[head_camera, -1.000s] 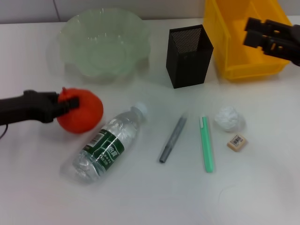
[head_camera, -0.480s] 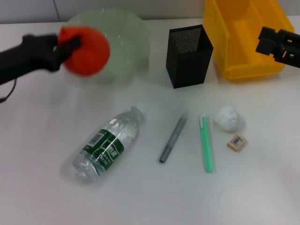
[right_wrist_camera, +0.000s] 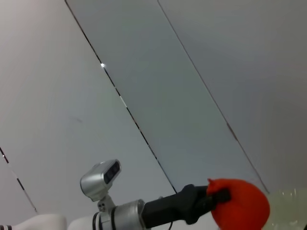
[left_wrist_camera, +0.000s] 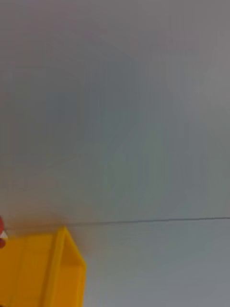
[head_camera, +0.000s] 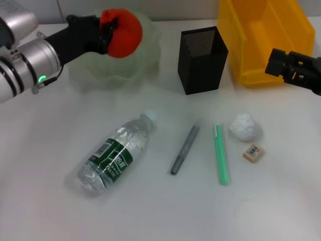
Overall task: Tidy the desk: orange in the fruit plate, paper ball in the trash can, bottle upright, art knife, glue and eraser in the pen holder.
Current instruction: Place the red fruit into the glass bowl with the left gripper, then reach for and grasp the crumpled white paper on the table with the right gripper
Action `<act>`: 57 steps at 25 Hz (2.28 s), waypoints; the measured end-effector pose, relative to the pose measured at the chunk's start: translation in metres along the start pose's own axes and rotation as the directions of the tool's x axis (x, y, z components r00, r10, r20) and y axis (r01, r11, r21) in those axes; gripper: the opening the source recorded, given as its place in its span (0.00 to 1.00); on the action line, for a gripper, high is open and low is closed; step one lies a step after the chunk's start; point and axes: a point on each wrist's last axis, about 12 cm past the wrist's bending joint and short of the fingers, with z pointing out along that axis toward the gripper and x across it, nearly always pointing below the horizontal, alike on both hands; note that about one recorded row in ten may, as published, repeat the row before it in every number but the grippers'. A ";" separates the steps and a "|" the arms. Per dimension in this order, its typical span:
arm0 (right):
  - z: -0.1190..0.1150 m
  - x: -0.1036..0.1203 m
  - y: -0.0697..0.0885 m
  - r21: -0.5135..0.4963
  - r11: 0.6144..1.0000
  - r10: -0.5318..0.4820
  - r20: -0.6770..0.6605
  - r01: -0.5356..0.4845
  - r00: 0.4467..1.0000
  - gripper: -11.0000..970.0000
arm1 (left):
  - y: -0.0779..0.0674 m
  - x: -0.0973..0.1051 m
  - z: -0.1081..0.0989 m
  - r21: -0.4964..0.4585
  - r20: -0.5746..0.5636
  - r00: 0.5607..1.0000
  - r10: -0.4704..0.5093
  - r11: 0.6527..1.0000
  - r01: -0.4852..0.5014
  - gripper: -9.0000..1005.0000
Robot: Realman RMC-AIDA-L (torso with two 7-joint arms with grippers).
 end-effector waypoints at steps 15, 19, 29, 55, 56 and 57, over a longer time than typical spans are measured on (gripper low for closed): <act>-0.007 0.006 0.002 0.015 1.000 0.024 0.036 -0.025 0.999 0.75 | -0.008 0.003 0.018 -0.085 -0.008 0.993 0.116 0.990 -0.116 0.08; -0.004 0.002 0.002 0.004 1.000 0.016 0.035 -0.016 0.999 0.75 | -0.010 0.006 0.017 -0.098 -0.006 0.993 0.118 0.988 -0.118 0.15; 0.003 -0.029 0.010 -0.092 0.993 -0.079 0.004 0.079 0.997 0.75 | -0.019 0.008 0.019 -0.066 0.008 0.990 0.140 0.988 -0.139 0.52; 0.087 -0.061 0.006 0.379 0.916 0.213 -0.734 0.130 0.645 0.75 | -0.013 -0.007 0.007 -0.144 0.205 0.978 0.039 0.990 -0.009 0.73; 0.088 -0.061 0.003 0.389 0.909 0.212 -0.739 0.149 0.640 0.75 | -0.012 -0.007 0.008 -0.146 0.208 0.977 0.036 0.989 -0.005 0.73; 0.090 -0.060 -0.002 0.398 0.898 0.199 -0.747 0.186 0.635 0.75 | -0.012 -0.008 0.008 -0.147 0.210 0.977 0.033 0.989 -0.002 0.73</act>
